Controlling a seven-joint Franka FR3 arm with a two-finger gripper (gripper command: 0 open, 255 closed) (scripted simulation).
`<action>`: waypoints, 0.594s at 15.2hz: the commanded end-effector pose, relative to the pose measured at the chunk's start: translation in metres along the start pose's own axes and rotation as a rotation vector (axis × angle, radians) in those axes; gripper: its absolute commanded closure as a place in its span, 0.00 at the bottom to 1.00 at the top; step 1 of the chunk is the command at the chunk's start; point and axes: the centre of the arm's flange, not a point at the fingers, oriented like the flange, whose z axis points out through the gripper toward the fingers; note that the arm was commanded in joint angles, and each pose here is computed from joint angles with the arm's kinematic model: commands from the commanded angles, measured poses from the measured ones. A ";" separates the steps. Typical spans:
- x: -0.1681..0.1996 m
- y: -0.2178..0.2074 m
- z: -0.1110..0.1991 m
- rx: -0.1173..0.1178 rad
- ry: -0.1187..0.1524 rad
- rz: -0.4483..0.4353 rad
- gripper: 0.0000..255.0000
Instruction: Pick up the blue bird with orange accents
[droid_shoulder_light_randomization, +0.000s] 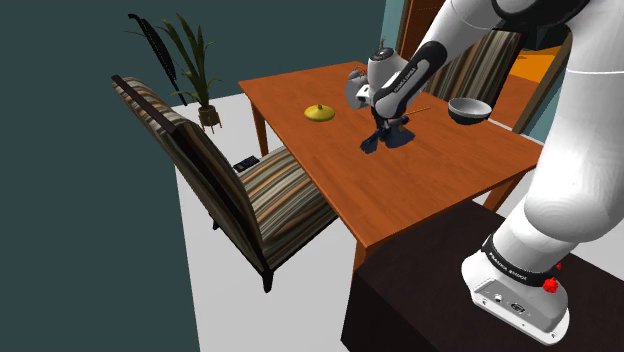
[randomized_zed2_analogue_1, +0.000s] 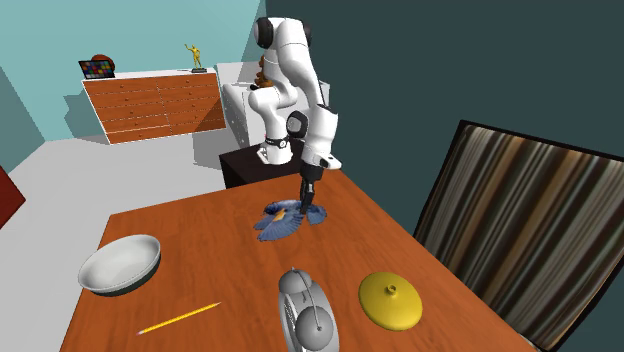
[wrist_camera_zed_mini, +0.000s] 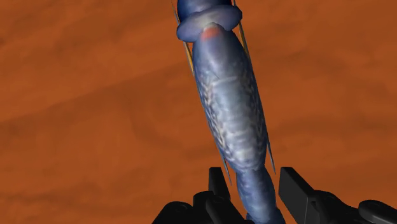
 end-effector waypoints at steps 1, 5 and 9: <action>-0.002 0.002 -0.007 0.000 0.000 0.000 1.00; -0.008 0.007 -0.027 0.000 0.000 0.000 1.00; -0.013 0.012 -0.047 0.000 0.000 0.000 1.00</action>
